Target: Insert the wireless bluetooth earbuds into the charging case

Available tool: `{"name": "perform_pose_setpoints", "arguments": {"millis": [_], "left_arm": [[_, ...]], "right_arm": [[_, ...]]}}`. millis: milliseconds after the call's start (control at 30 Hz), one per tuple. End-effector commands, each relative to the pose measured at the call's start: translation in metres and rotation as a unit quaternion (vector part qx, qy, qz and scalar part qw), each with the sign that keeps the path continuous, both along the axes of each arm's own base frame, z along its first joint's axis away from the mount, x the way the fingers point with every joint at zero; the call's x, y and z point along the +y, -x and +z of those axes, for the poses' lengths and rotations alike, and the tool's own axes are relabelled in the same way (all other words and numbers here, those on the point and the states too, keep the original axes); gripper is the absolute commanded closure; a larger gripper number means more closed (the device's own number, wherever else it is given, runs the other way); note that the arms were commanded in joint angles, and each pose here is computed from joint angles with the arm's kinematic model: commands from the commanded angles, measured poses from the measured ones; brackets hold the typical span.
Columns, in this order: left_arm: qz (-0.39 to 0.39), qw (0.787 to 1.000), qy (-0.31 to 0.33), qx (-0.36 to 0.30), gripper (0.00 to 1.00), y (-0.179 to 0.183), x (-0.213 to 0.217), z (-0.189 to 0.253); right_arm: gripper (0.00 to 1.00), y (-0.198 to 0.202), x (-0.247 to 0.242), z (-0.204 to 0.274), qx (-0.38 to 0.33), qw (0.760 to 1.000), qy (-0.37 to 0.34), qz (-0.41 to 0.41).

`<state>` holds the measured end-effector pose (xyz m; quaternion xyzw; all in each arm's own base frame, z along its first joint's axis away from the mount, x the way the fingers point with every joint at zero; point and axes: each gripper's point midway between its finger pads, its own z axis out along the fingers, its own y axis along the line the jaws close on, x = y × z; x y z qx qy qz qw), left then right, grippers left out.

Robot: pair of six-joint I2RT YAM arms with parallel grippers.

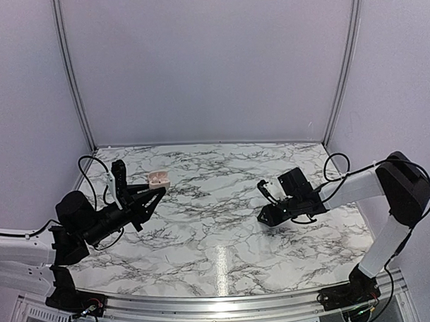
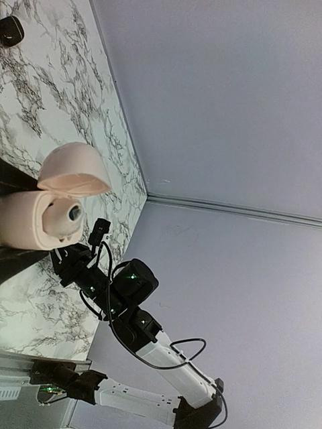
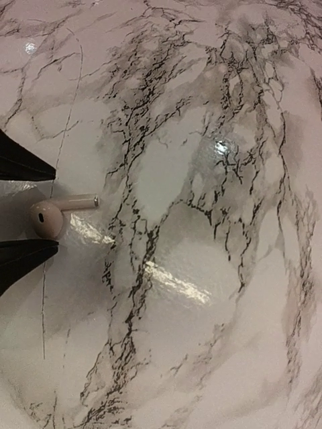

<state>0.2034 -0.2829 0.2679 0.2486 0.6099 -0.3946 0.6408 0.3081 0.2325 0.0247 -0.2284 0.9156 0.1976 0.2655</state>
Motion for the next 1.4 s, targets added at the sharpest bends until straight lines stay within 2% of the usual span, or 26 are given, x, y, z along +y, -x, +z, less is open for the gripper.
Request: {"name": "perform_pose_setpoints", "arguments": {"millis": [0,433,833,1167,1367], "left_arm": [[0.000,1.000,0.007,-0.010,1.00,-0.001,0.001,0.008],[0.000,1.000,0.004,-0.013,1.00,-0.001,0.000,0.009],[0.000,1.000,0.000,-0.022,1.00,-0.001,-0.001,0.011],[0.001,1.000,0.002,-0.022,1.00,0.000,0.001,0.011],[0.000,1.000,0.005,-0.021,1.00,0.000,0.000,0.013]], "right_arm": [[0.70,0.005,0.006,0.008,-0.011,0.999,-0.024,0.025],[0.70,0.005,0.002,0.000,-0.035,0.999,-0.013,0.033],[0.70,0.011,0.015,-0.018,-0.036,0.998,0.032,0.052],[0.79,0.020,0.035,-0.023,-0.049,0.993,0.064,0.086],[0.81,0.036,0.069,-0.023,-0.043,0.993,0.028,0.106]]}}
